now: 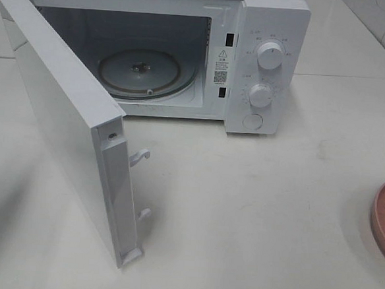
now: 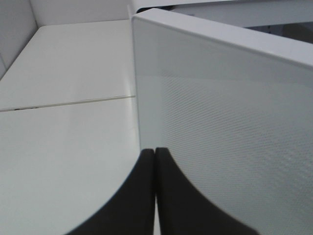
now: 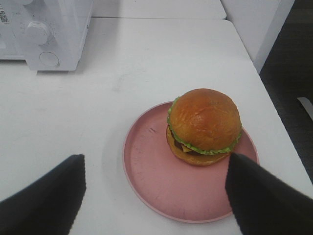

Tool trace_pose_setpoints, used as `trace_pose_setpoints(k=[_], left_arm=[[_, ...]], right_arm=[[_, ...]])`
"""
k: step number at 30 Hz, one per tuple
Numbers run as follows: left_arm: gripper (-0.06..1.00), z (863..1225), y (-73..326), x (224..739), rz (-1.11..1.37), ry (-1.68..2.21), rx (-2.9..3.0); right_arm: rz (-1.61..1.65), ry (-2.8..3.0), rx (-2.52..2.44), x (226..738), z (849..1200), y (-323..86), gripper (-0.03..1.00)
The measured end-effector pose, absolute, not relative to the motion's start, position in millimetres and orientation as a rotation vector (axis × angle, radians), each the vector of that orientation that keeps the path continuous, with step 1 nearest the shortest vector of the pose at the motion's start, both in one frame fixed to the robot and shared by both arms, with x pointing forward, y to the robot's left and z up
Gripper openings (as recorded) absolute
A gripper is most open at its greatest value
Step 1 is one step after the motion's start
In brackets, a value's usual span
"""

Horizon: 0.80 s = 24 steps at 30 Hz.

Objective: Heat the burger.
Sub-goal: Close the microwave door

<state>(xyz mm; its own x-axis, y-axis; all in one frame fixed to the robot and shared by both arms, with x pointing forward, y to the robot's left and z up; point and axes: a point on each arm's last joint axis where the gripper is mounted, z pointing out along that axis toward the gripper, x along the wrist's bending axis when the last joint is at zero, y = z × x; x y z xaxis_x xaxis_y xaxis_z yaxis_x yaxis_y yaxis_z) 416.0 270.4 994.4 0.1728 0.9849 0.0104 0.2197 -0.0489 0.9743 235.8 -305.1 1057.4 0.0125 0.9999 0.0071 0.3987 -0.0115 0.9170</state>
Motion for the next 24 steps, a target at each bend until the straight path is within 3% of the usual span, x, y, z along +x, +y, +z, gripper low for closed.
trace_pose_setpoints(k=[24], left_arm=[[0.0,958.1,224.3,450.1,0.703,1.069,1.504]], right_arm=[[0.985,1.491,1.517,235.8,1057.4,-305.1,0.76]])
